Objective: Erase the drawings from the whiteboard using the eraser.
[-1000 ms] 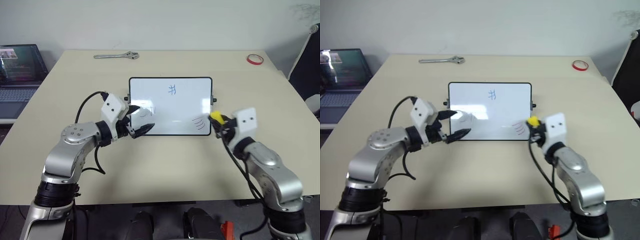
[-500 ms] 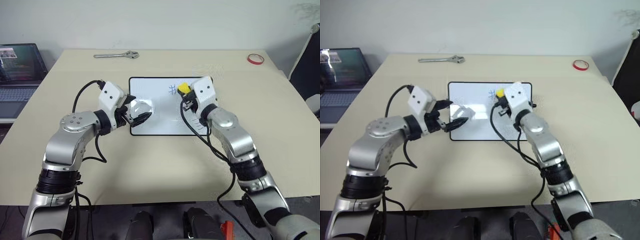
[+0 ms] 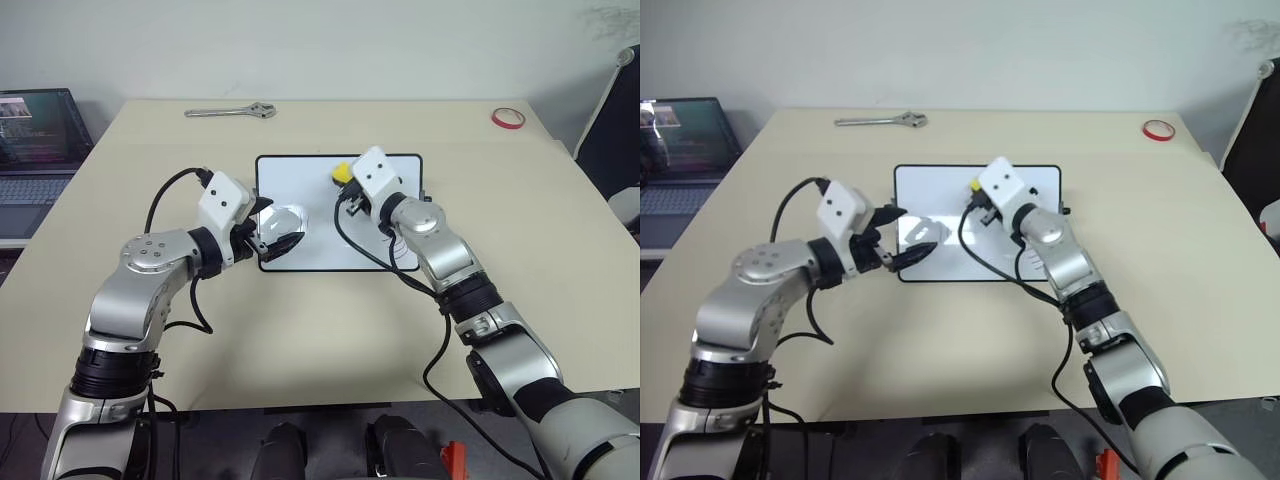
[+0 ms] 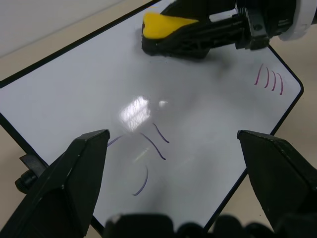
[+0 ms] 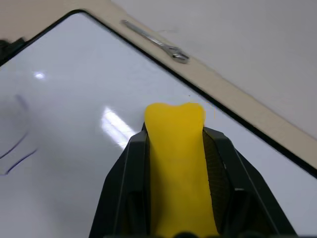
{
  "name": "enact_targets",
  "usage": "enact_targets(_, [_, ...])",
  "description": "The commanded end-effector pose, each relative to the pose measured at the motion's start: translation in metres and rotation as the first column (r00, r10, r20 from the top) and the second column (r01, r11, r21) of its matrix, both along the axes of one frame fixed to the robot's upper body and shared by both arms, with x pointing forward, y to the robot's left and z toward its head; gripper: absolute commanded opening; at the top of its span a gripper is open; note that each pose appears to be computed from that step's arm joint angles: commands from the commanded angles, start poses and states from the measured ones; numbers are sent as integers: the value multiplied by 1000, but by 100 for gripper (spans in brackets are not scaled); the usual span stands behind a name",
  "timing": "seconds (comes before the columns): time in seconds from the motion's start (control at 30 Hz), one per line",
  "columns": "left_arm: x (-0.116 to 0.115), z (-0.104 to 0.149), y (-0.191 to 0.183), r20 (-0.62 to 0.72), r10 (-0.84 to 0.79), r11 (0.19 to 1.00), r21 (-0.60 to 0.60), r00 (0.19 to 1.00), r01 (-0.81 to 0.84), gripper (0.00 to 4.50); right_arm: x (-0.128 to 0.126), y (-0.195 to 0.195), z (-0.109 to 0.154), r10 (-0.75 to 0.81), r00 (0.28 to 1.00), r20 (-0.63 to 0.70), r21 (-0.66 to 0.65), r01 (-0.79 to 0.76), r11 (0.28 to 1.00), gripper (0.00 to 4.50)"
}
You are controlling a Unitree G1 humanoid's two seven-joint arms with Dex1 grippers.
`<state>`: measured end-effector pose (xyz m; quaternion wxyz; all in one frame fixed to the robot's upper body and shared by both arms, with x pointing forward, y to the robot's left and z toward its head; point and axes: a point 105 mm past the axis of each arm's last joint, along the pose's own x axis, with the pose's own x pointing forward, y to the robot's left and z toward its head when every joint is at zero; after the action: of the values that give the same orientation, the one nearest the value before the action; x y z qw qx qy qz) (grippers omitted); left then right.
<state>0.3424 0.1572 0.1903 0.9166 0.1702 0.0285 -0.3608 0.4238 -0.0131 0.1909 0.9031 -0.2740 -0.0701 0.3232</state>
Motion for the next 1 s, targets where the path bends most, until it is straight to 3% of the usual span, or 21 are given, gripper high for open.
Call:
enact_targets(0.03, [-4,14,2,66,4,1000,5,998,-5,450,11,-16,-4,-85,995,50,-72,88,994,111])
enact_targets(0.17, [-4,14,2,67,2,1000,4,998,-2,450,25,-31,24,-212,962,171,15,212,977,111])
enact_targets(0.53, [-5,11,-1,70,-21,1000,12,997,20,450,2,4,-15,24,999,23,-112,-21,993,111])
enact_targets(0.6, [-4,11,-1,71,-22,1000,9,997,21,450,6,0,-9,-11,999,53,-98,17,995,111])
enact_targets(0.73, [-6,10,-3,69,-30,1000,10,997,29,450,21,-17,27,-175,966,190,34,171,985,111])
enact_targets(0.87, [-6,9,-4,68,-31,999,9,997,31,450,19,-7,21,-145,978,151,52,138,989,111])
enact_targets(1.0, [-7,9,-6,69,-31,1000,6,997,31,450,11,8,-1,-54,996,74,-19,56,998,111])
